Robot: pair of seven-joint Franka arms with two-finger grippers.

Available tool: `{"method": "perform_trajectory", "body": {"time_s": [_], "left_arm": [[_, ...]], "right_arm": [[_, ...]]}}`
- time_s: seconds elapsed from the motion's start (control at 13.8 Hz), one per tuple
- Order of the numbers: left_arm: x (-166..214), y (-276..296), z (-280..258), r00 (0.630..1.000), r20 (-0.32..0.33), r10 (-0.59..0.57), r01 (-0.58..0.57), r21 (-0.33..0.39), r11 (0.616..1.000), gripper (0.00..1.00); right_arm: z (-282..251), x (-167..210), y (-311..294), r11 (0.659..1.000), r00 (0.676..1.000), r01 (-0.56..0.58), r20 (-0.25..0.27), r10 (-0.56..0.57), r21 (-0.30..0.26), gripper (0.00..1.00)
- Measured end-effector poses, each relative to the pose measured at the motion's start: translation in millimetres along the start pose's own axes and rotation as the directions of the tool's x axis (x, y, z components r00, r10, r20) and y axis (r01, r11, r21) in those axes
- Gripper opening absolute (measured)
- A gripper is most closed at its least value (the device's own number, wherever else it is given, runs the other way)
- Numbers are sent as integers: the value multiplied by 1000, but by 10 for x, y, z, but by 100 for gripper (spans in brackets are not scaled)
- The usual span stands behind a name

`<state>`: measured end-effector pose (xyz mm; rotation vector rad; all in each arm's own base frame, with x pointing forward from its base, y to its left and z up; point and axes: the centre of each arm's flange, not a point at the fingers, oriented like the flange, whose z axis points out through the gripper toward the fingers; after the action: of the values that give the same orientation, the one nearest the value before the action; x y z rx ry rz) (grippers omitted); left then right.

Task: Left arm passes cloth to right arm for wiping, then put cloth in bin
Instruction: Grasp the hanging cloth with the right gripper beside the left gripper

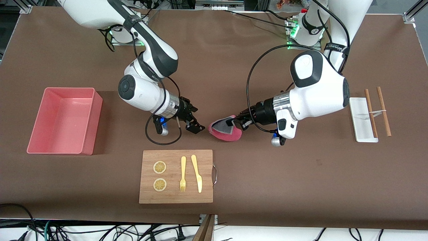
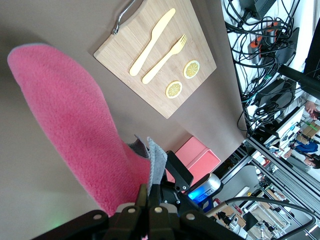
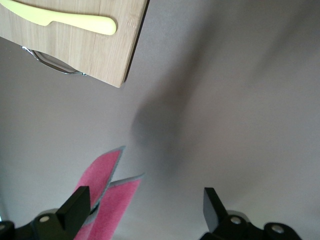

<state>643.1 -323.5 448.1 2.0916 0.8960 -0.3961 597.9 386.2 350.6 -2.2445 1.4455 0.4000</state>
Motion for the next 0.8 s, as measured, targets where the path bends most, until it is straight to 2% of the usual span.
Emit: {"method": "perform_trajectory", "body": {"time_s": [0.29,0.58,0.8], "left_arm": [[-44,3,39,1000,6,3,-3,4,1000,2],[-377,16,341,999,39,-1,0,38,999,2],[-428,21,381,999,42,-6,5,41,999,2]], "right_arm": [[-9,-132,-17,1000,1000,-16,14,16,20,100],[-40,-222,-41,999,999,-32,25,31,29,100],[-113,-328,-94,998,999,-38,39,36,49,100]]}}
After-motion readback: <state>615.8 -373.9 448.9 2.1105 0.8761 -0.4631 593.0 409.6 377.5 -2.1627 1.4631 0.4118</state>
